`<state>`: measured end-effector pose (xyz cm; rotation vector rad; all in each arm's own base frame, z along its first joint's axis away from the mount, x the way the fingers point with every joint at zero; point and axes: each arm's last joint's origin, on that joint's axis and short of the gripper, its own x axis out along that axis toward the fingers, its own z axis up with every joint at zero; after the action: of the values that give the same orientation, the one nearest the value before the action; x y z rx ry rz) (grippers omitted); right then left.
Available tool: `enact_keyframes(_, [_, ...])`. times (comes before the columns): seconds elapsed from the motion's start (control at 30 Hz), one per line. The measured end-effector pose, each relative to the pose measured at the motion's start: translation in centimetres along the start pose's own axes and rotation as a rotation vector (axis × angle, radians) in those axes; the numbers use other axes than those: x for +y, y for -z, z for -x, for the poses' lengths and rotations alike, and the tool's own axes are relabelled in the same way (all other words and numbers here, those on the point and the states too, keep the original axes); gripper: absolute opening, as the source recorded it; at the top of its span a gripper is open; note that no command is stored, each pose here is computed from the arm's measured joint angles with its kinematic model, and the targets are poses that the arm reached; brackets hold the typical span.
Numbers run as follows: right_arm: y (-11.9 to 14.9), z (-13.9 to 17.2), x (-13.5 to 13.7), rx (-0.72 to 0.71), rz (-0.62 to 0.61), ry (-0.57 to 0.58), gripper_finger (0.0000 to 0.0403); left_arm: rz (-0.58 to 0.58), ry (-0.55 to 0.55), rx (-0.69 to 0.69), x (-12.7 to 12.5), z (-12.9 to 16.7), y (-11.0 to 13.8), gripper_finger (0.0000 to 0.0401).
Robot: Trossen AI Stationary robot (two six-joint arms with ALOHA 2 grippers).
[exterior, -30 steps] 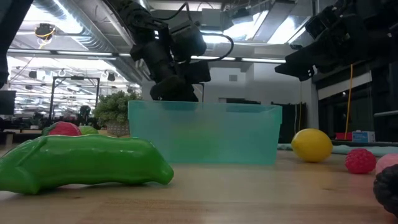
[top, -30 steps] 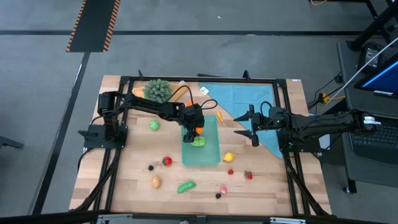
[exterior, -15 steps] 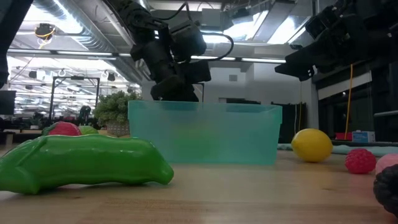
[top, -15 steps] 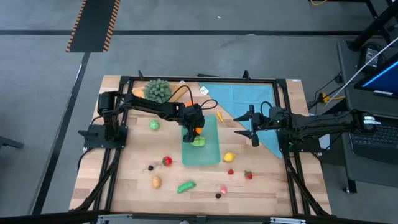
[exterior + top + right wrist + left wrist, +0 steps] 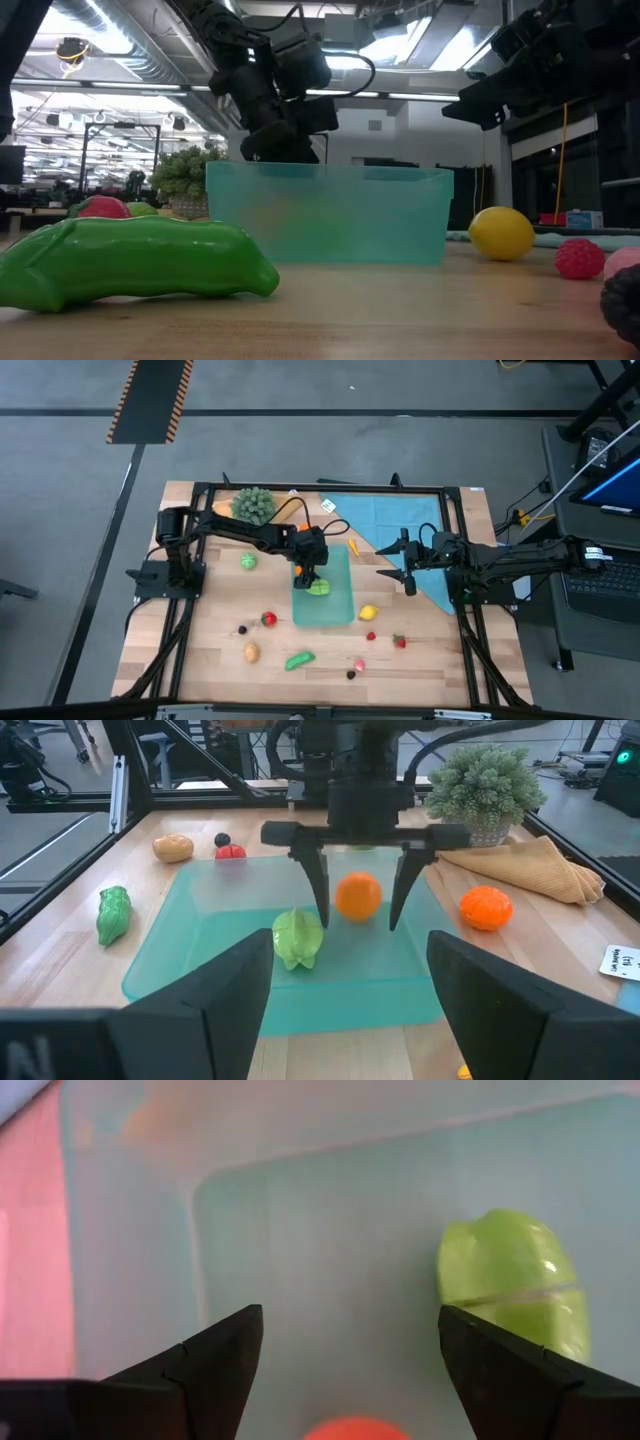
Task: Pick and placing Produce into tupperware
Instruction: Put the orange into the bin, then put the lemon into the bin
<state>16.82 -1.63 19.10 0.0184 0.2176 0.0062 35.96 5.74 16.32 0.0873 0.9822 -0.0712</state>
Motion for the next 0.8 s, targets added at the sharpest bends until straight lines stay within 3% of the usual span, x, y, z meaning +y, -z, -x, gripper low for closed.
enact_keyframes(0.43, [0.2, 0.0, 0.0, 0.016, -0.017, 0.000, 0.0267, -0.050, -0.044, -0.194, -0.8, 7.7, -1.5, 0.0289])
enact_keyframes(0.8, [0.8, -0.3, 0.1, 0.069, -0.057, -0.005, 0.0267, -0.012, -0.039, -0.444, -4.2, 9.8, 4.9, 0.0289])
